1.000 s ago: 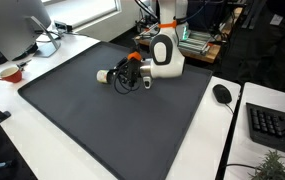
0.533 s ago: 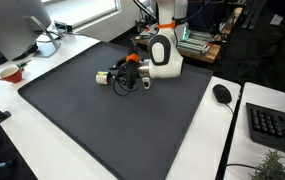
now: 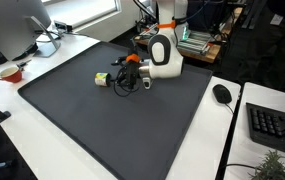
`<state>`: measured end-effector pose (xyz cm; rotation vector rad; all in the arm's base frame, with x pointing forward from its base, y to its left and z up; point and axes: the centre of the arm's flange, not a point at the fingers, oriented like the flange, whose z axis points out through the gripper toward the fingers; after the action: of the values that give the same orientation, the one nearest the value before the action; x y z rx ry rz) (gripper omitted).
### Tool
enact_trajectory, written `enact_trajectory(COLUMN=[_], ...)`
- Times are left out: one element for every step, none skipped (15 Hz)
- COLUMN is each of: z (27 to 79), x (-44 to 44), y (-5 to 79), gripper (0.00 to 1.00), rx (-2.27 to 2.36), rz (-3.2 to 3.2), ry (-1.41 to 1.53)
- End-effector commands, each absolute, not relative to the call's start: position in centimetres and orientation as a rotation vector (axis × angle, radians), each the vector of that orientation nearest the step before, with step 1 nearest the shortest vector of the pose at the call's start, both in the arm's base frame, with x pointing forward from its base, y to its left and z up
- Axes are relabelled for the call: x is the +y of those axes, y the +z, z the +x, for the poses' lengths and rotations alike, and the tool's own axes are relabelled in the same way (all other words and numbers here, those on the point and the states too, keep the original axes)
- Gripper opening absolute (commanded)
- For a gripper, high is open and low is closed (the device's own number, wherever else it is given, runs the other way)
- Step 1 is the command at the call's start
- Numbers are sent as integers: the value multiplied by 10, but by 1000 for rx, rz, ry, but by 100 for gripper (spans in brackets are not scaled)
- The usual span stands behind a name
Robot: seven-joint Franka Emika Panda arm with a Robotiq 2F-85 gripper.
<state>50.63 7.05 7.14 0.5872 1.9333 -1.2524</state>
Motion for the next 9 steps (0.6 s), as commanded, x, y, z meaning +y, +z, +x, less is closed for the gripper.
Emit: enact_trajectory(z=[493, 490, 483, 474, 463, 450, 435, 425, 418], x=[76, 78, 80, 82, 83, 84, 85, 86, 89], y=[86, 89, 93, 99, 107, 118, 136, 149, 160], gripper=[100, 100, 100, 100, 100, 100, 100, 100, 100], rx=[1974, 1981, 1984, 2001, 2023, 2063, 2120, 2152, 2174], rz=[571, 564, 567, 572, 573, 588, 627, 645, 687], ry=[-1233, -1226, -1232, -1226, -1202, -1152, -1077, -1029, -975])
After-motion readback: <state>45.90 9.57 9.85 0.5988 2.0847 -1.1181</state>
